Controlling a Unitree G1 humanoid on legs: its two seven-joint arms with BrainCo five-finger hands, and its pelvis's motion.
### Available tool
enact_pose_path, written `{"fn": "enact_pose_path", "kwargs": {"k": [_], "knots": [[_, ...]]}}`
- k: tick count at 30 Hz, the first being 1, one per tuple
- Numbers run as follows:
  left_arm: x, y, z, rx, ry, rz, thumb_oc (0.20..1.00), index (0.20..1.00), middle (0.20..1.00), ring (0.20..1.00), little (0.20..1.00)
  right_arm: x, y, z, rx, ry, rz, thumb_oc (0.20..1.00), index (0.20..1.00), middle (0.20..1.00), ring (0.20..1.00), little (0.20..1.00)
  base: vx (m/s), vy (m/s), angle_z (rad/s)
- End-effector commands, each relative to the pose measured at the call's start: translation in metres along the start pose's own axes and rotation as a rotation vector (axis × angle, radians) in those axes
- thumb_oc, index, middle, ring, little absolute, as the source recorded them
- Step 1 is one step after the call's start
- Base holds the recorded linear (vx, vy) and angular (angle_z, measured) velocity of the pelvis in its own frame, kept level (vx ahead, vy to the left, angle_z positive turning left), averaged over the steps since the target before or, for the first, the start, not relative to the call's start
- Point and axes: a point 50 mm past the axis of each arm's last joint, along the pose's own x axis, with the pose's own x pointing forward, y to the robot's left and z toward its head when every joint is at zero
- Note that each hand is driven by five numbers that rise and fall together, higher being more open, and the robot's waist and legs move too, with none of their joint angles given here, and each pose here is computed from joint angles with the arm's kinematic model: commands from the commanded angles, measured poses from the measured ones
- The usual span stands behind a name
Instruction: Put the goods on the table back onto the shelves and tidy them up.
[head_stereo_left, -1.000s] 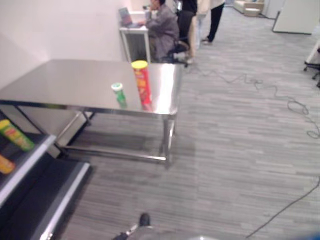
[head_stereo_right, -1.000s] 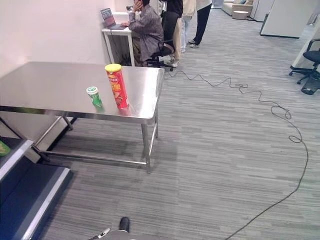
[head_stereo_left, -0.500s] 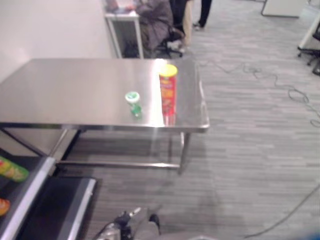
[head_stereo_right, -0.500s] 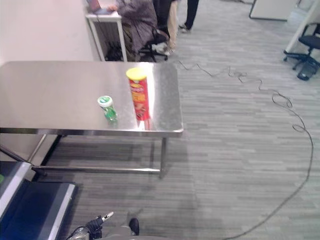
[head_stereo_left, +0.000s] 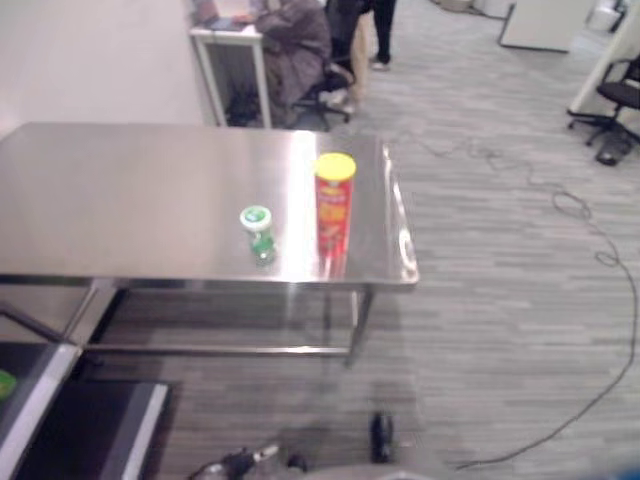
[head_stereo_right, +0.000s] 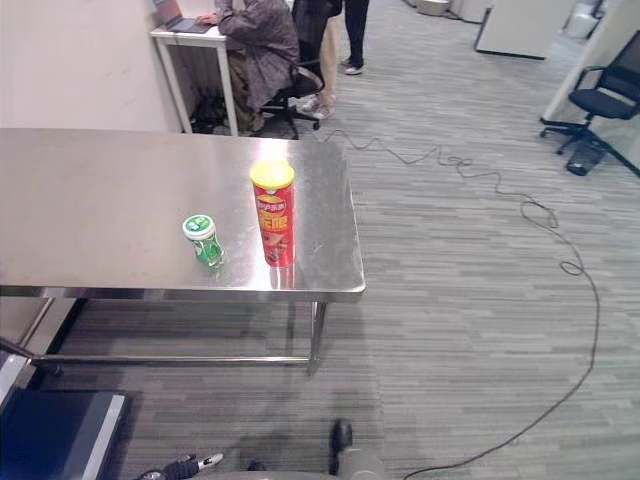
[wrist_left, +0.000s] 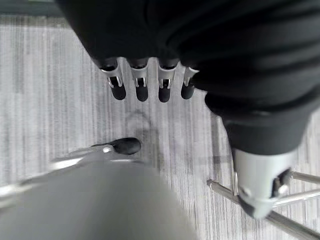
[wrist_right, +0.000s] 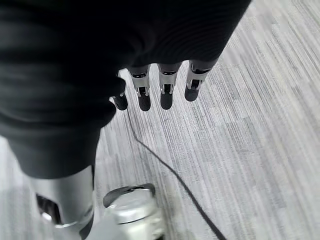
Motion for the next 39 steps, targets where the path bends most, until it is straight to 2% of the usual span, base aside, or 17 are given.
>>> {"fn": "enact_pose_path", "kwargs": {"k": [1,4,8,12,13,14,16,19,20,22,23,24,27,28,31,32,39], "knots": [[0.003,-0.031,0.024,0.018,-0.07,-0.094,1.0,1.0,1.0,1.0,1.0,0.0,-0.005,0.014,0.046,-0.001,-0.01,1.0,1.0,1.0,1.0,1.0,0.22,-0.054,0.41],[0.003,-0.03,0.021,-0.022,-0.063,-0.089,1.0,1.0,1.0,1.0,1.0,-0.001,-0.016,0.016,0.131,-0.018,-0.039,1.0,1.0,1.0,1.0,1.0,0.22,-0.059,-0.02],[0.002,-0.022,0.004,-0.048,0.002,-0.066,1.0,1.0,1.0,1.0,1.0,-0.007,-0.065,0.026,0.3,-0.071,-0.184,1.0,1.0,1.0,1.0,1.0,0.12,-0.039,-0.08],[0.0,-0.021,-0.005,-0.097,0.014,-0.058,1.0,1.0,1.0,1.0,1.0,-0.025,-0.109,0.071,0.341,-0.339,-0.31,1.0,1.0,1.0,1.0,1.0,0.08,-0.004,-0.08],[0.0,-0.023,-0.009,-0.125,0.018,-0.056,1.0,1.0,1.0,1.0,1.0,-0.042,-0.125,0.098,0.321,-0.504,-0.369,1.0,1.0,1.0,1.0,1.0,0.08,0.02,-0.13],[-0.002,-0.027,-0.019,-0.161,0.046,-0.052,1.0,1.0,1.0,1.0,1.0,-0.091,-0.15,0.138,0.263,-0.817,-0.524,1.0,1.0,1.0,1.0,1.0,0.07,0.022,-0.1],[-0.003,-0.033,-0.025,-0.191,0.07,-0.055,1.0,1.0,1.0,1.0,1.0,-0.149,-0.171,0.164,0.265,-1.11,-0.694,1.0,1.0,1.0,1.0,1.0,0.08,0.007,-0.07],[-0.003,-0.034,-0.026,-0.191,0.067,-0.058,1.0,1.0,1.0,1.0,1.0,-0.182,-0.177,0.174,0.205,-1.257,-0.777,1.0,1.0,1.0,1.0,1.0,0.06,0.001,-0.01],[-0.003,-0.034,-0.026,-0.189,0.068,-0.059,1.0,1.0,1.0,1.0,1.0,-0.182,-0.177,0.174,0.204,-1.255,-0.779,1.0,1.0,1.0,1.0,1.0,0.04,-0.002,0.03],[-0.003,-0.035,-0.027,-0.155,0.057,-0.072,1.0,1.0,1.0,1.0,1.0,-0.266,-0.166,0.204,-0.017,-1.595,-0.946,1.0,1.0,1.0,1.0,1.0,0.05,-0.004,0.01],[-0.003,-0.035,-0.027,-0.154,0.058,-0.072,1.0,1.0,1.0,1.0,1.0,-0.266,-0.166,0.203,-0.018,-1.592,-0.948,1.0,1.0,1.0,1.0,1.0,0.0,0.0,0.0],[-0.003,-0.036,-0.026,-0.133,0.048,-0.079,1.0,1.0,1.0,1.0,1.0,-0.3,-0.151,0.209,-0.08,-1.762,-0.972,1.0,1.0,1.0,1.0,1.0,0.06,-0.002,-0.02],[-0.003,-0.036,-0.025,-0.115,0.039,-0.081,1.0,1.0,1.0,1.0,1.0,-0.314,-0.14,0.214,-0.091,-1.855,-0.944,1.0,1.0,1.0,1.0,1.0,0.03,-0.01,0.05],[-0.003,-0.035,-0.023,-0.097,0.018,-0.086,1.0,1.0,1.0,1.0,1.0,-0.337,-0.122,0.216,-0.122,-2.014,-0.848,1.0,1.0,1.0,1.0,1.0,0.02,-0.016,0.08],[-0.004,-0.033,-0.023,-0.094,0.007,-0.085,1.0,1.0,1.0,1.0,1.0,-0.345,-0.112,0.219,-0.14,-2.083,-0.78,1.0,1.0,1.0,1.0,1.0,0.02,-0.019,0.12],[-0.005,-0.03,-0.025,-0.105,-0.01,-0.083,1.0,1.0,1.0,1.0,1.0,-0.357,-0.093,0.227,-0.243,-2.174,-0.646,1.0,1.0,1.0,1.0,1.0,0.02,-0.016,0.14],[-0.005,-0.026,-0.024,-0.095,-0.033,-0.073,1.0,1.0,1.0,1.0,1.0,-0.365,-0.054,0.25,-0.574,-2.193,-0.543,1.0,1.0,1.0,1.0,1.0,0.0,-0.006,0.22]]}}
